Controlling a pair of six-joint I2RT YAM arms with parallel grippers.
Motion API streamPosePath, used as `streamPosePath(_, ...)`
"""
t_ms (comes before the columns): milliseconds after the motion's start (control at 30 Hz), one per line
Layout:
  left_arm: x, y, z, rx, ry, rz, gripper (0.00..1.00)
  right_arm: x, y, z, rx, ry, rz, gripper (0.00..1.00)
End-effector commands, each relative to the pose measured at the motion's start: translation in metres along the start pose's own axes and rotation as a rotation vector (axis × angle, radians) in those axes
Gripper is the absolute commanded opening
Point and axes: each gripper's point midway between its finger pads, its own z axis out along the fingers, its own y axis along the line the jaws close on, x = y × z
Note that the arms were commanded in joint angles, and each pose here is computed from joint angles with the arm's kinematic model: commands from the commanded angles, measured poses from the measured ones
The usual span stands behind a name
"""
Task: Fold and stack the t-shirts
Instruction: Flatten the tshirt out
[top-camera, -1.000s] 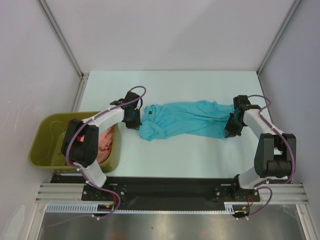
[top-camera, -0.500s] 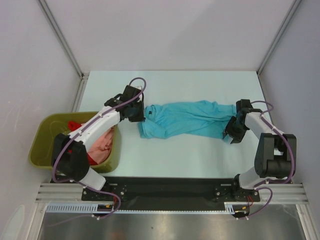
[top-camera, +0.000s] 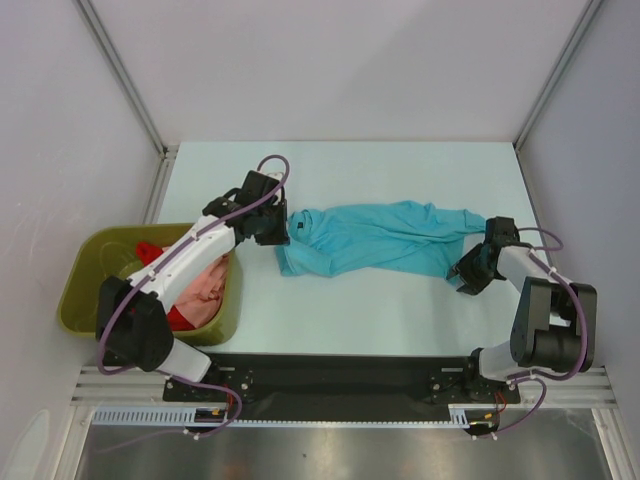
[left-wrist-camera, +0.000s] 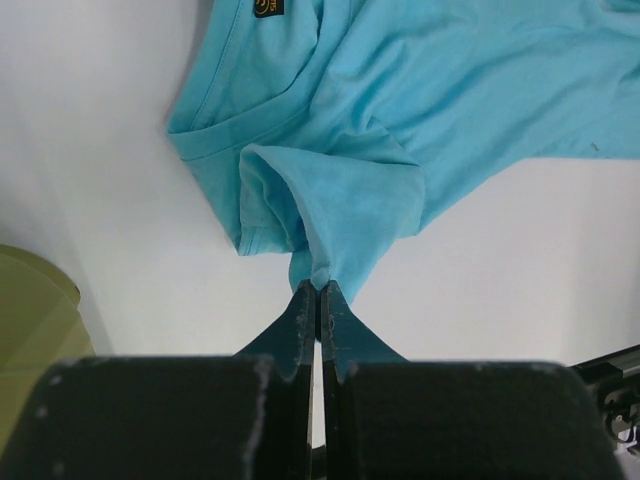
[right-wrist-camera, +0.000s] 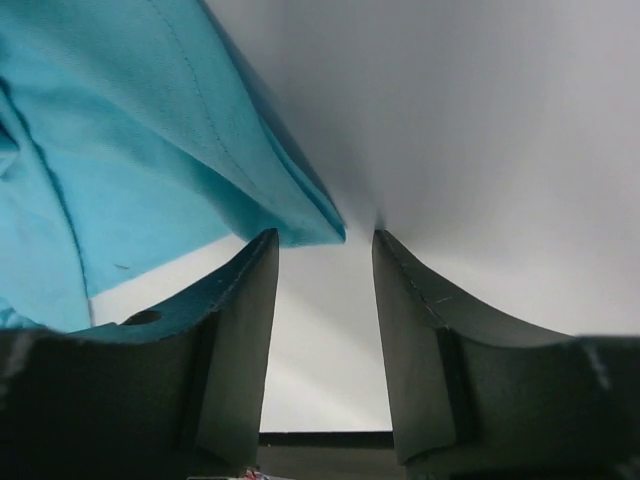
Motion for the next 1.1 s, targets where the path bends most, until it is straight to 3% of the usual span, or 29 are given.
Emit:
streamPosePath(0, -0.009, -0.010, -0.018, 0.047, -0.048, 0.035, 0.00, -0.013, 0.016, -0.003, -0.099, -0.080, 0.076, 0.47)
streamPosePath(300, -0.008, -0.013, -0.019, 0.067, -0.044, 0.045, 0.00, -0.010, 0.001, 0.004, -0.035, -0.065, 0.120, 0.51)
streamPosePath(633, -0.009, -0.011, -0.022, 0.062, -0.057, 0.051, 0.00, -0.011, -0.004, 0.020, 0.039, -0.043, 0.189, 0.44)
streamPosePath(733, -0.010, -0.011, -0.025, 0.063, -0.063, 0.051, 0.00, -0.010, -0.006, 0.025, 0.059, -0.033, 0.208, 0.36)
streamPosePath(833, -0.012, -0.012, -0.026, 0.065, -0.069, 0.050, 0.00, -0.008, -0.007, 0.028, 0.067, -0.023, 0.211, 0.19)
streamPosePath(933, -0.014, -0.015, -0.030, 0.077, -0.072, 0.051, 0.00, -0.007, -0.006, 0.026, 0.063, -0.018, 0.214, 0.09)
streamPosePath(967, -0.015, -0.016, -0.031, 0.083, -0.076, 0.050, 0.00, -0.007, -0.005, 0.024, 0.058, -0.024, 0.209, 0.00)
streamPosePath(1067, -0.016, -0.018, -0.034, 0.088, -0.084, 0.046, 0.00, -0.007, -0.006, 0.018, 0.069, -0.018, 0.155, 0.00)
